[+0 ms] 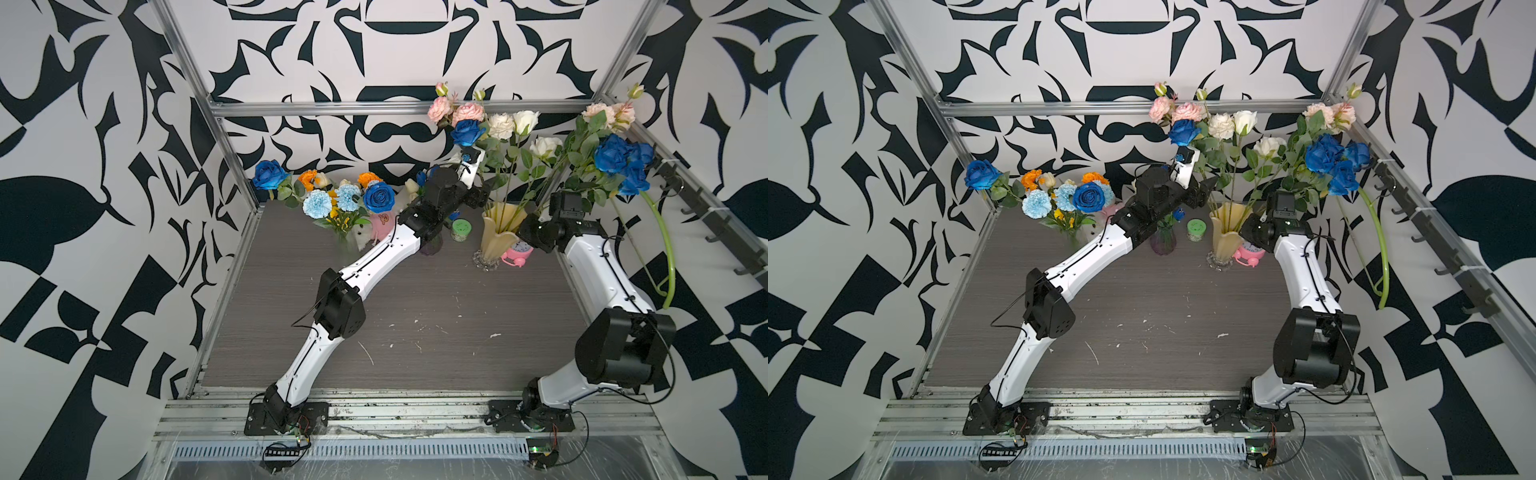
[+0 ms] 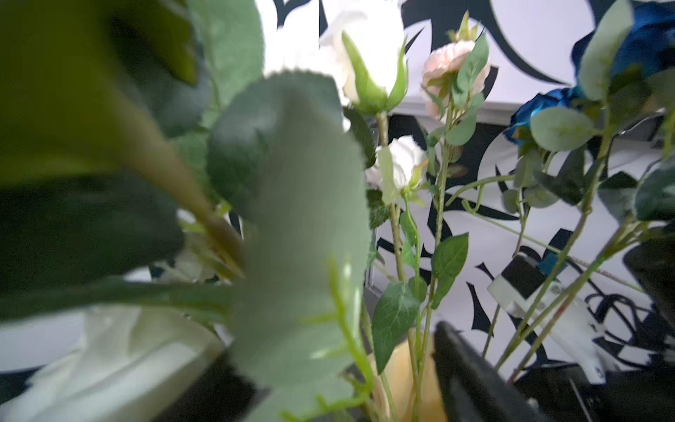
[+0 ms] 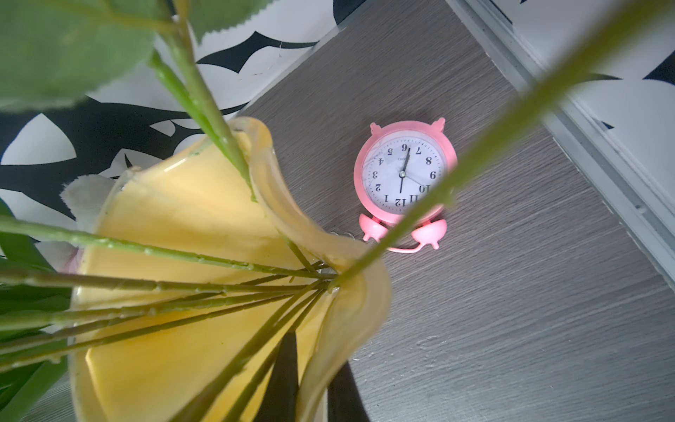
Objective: Pick out blue flowers from the vase
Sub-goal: Pick up the flower from the vase.
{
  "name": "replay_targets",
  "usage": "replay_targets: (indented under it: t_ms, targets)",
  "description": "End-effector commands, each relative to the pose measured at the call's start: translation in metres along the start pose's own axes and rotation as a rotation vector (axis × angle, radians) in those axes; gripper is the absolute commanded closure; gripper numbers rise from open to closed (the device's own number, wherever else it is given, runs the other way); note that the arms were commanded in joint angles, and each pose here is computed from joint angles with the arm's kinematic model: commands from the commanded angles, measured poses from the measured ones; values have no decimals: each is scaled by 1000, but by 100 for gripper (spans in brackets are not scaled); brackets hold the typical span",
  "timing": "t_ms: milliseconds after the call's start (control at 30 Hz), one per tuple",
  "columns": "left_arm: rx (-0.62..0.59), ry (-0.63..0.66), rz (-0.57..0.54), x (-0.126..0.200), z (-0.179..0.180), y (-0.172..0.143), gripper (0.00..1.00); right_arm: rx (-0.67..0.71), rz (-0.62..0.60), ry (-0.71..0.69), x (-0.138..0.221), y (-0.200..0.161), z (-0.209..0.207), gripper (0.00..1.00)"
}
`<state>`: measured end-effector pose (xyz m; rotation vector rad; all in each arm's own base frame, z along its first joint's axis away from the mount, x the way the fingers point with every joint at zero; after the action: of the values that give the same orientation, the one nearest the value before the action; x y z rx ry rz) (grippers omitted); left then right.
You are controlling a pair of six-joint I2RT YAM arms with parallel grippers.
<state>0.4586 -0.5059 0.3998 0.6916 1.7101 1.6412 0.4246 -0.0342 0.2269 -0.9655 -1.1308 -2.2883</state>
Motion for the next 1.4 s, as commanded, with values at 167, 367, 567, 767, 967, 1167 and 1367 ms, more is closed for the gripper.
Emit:
replay_targets:
  t_ms: [167,367,567,767,967,1167,1367]
  targets:
    - [30,-82,-89,7,-10,18,47,9,-72,111,-1,20,22,100]
    - [25,-98,-120,7,-13,25,63,13,-72,110,0,20,22,100]
    - [16,-98,-138,8,-13,30,77,13,-69,116,-2,18,22,100]
    - [17,-142,-140,14,-20,37,94,9,-65,116,-4,17,21,100]
    - [-2,-180,-139,24,-27,54,100,8,-72,111,-3,20,20,100]
    - [-35,-213,-151,40,-33,82,100,13,-73,90,-5,22,16,100]
    - [-77,-265,-208,67,-50,124,100,15,-70,79,-8,21,13,100]
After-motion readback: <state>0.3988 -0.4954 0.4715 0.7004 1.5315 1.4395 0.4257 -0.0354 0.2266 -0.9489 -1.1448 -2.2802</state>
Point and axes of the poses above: each gripper's point midway between its finger pads, its own x axis back along the fingers, its own z axis along the line the jaws close on, y = z × x, the point moved 1 cm from there along x, back along the fingers, and after that the axes turned 2 degrees about -x, right-handed, at the moved point
